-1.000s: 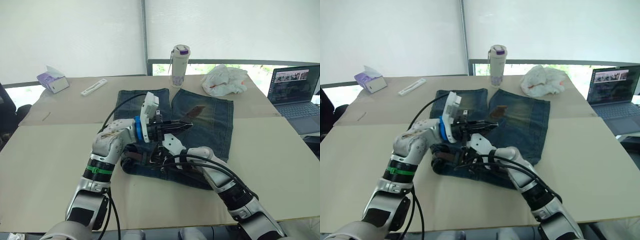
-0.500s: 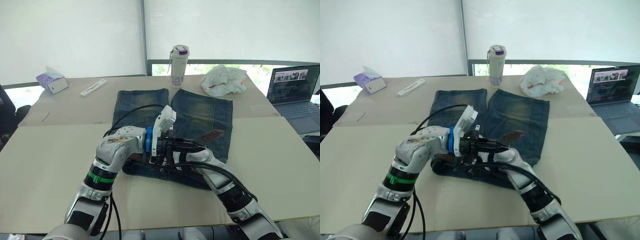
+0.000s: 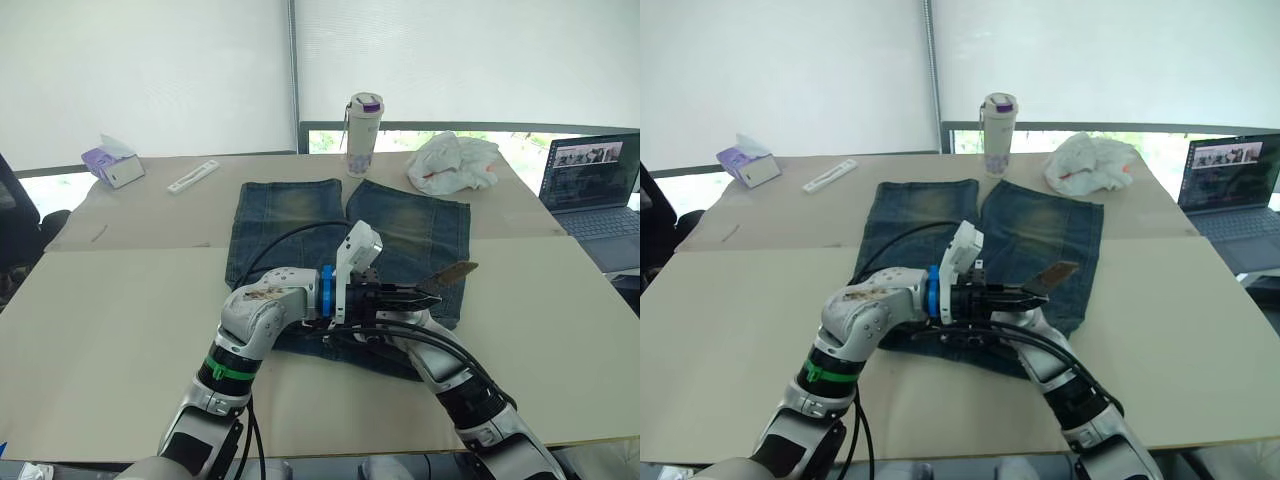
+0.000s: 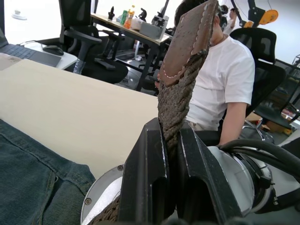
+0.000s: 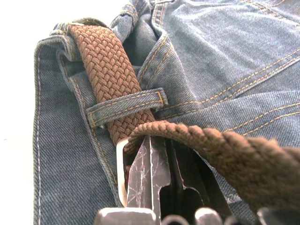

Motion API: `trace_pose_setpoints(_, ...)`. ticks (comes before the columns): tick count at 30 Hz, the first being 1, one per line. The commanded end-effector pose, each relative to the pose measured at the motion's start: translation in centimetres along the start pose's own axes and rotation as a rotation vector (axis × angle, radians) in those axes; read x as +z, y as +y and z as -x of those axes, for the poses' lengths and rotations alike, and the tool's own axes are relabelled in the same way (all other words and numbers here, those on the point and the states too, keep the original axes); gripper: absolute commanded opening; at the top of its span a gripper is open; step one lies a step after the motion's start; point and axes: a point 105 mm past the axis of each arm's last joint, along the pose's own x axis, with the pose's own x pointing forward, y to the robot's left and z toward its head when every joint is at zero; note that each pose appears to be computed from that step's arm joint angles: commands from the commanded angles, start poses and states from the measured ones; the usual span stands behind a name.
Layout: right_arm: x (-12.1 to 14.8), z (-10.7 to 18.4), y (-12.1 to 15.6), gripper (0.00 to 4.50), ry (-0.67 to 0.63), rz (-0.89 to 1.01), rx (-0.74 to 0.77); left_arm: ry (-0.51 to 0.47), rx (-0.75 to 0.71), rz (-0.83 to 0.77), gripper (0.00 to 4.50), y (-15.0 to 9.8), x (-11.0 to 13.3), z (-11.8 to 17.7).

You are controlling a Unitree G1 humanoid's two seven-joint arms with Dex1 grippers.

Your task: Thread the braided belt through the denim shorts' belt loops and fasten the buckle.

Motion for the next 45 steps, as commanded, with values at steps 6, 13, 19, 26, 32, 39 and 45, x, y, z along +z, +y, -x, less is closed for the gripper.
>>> trace_pose_setpoints(6,-2.8,-0.3,1.7,0.03,0.112,-0.053,0.039,-0.048,-0.214,-0.025,0.00,-3.7,0.7,-3.4)
trace_pose_setpoints(13,-1.4,1.3,2.1,0.03,0.050,-0.060,0.067,-0.194,-0.055,-0.021,0.00,-0.6,3.8,-0.5)
trace_pose_setpoints(19,-1.8,2.0,1.4,0.03,0.080,-0.055,0.033,-0.234,-0.052,-0.008,0.00,-0.4,4.8,0.8)
trace_pose_setpoints(26,-2.3,3.0,1.2,0.03,0.151,-0.008,0.022,-0.211,-0.085,-0.001,0.00,-1.0,4.3,1.1)
trace_pose_setpoints(32,-1.8,3.3,1.5,0.03,0.143,-0.009,0.027,-0.220,-0.092,0.005,0.00,-1.0,4.3,1.2)
trace_pose_setpoints(39,-1.0,3.9,1.1,0.03,0.053,-0.061,-0.011,-0.211,-0.091,0.028,0.00,-0.6,3.1,0.4)
trace_pose_setpoints(45,-0.7,5.4,2.1,0.03,-0.057,-0.165,0.018,-0.143,-0.056,0.050,0.00,0.2,0.3,0.7)
